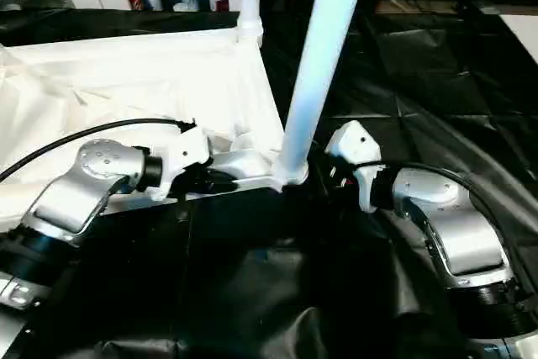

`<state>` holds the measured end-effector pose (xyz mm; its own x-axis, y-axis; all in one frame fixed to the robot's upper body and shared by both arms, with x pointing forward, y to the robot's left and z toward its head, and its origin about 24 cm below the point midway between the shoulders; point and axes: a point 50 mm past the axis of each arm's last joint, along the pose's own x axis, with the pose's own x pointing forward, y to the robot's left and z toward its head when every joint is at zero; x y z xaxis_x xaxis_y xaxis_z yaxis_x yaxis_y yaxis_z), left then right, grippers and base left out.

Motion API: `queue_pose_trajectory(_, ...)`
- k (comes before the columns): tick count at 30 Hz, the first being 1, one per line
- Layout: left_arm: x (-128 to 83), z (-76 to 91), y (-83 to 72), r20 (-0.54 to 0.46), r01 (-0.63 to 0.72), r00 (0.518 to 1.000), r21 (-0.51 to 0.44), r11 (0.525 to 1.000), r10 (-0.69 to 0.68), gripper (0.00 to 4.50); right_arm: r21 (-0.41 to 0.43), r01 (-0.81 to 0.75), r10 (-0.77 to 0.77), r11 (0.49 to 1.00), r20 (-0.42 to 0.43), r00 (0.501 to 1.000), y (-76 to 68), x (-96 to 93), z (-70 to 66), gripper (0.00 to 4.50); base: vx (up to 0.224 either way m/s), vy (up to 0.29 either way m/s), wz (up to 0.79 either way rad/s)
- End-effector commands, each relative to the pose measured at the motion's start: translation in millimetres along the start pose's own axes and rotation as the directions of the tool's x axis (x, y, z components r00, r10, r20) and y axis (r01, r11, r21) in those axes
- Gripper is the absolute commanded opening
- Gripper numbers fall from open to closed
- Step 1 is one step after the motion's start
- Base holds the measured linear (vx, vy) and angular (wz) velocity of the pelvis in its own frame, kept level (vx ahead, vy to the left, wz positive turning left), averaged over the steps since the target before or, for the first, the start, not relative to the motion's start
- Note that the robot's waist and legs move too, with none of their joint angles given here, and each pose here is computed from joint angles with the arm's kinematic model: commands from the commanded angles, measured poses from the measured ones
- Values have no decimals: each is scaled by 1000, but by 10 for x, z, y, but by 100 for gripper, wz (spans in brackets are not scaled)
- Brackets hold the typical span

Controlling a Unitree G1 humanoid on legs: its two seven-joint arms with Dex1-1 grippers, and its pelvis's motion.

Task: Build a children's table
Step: Rotate leg to tighten

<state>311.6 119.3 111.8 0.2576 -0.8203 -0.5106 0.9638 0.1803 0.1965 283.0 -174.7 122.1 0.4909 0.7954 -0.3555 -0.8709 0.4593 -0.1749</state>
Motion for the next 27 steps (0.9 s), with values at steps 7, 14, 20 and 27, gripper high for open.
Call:
queue_pose_trajectory(7, 30, -29, -95, -19, 69, 997, -2, 998, -69, 0, 36, 11, -10, 999, -15, 1000, -36, 36, -86, 385, 0, 0, 0)
queue_pose_trajectory(14, 29, -30, -104, -18, 75, 997, -4, 997, -75, 0, 52, 2, -2, 999, 13, 1000, -27, 42, -84, 342, 0, 0, 0)
queue_pose_trajectory(20, 28, -45, -110, -23, 76, 997, -9, 997, -76, 0, 61, -38, 35, 997, 53, 998, 16, 43, -72, 290, 0, 0, 0)
queue_pose_trajectory(27, 22, -54, -109, -28, 74, 997, -12, 997, -75, 0, 66, -31, 29, 997, 34, 999, 9, 75, -114, 252, 0, 0, 0)
